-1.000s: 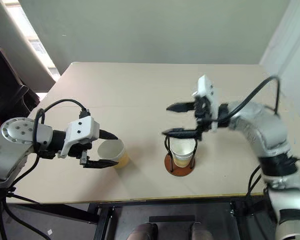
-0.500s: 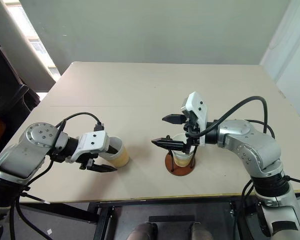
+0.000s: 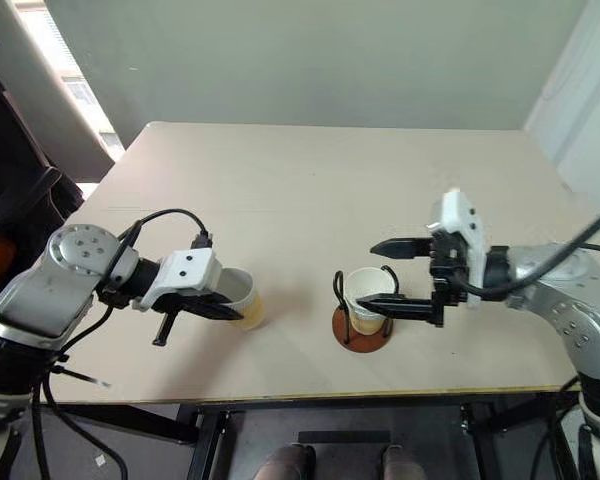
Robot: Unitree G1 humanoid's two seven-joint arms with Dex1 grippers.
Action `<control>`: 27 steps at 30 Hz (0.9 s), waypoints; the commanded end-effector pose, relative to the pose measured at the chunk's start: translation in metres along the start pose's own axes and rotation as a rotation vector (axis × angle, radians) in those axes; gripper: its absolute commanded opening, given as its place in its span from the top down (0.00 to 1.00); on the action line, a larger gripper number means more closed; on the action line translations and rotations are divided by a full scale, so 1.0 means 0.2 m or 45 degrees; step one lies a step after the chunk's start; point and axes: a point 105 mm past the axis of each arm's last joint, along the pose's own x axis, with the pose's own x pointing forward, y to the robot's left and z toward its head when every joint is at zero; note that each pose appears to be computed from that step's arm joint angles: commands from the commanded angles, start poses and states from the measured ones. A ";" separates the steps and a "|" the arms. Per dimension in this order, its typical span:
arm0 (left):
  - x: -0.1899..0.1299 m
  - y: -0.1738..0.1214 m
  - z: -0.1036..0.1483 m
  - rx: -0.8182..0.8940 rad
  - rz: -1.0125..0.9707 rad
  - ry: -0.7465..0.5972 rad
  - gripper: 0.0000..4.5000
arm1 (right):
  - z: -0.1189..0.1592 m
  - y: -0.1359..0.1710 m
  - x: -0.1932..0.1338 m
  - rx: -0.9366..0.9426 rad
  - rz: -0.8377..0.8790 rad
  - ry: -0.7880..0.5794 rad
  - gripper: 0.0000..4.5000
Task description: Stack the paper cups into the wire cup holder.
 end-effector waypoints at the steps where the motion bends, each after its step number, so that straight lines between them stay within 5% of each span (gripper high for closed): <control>1: -0.13 0.08 0.25 0.217 0.008 -0.146 1.00 | 0.05 -0.02 -0.16 -0.046 -0.109 -0.005 0.00; 5: -0.13 0.15 0.56 0.479 -0.074 -0.313 1.00 | 0.05 -0.06 -0.27 -0.060 -0.256 0.019 0.00; 10: 0.02 0.17 0.77 0.759 -0.249 -0.322 1.00 | 0.04 -0.03 -0.29 -0.073 -0.294 0.036 0.00; 27: 0.32 0.13 0.84 0.897 -0.520 -0.372 1.00 | 0.04 0.05 -0.33 -0.077 -0.441 0.117 0.00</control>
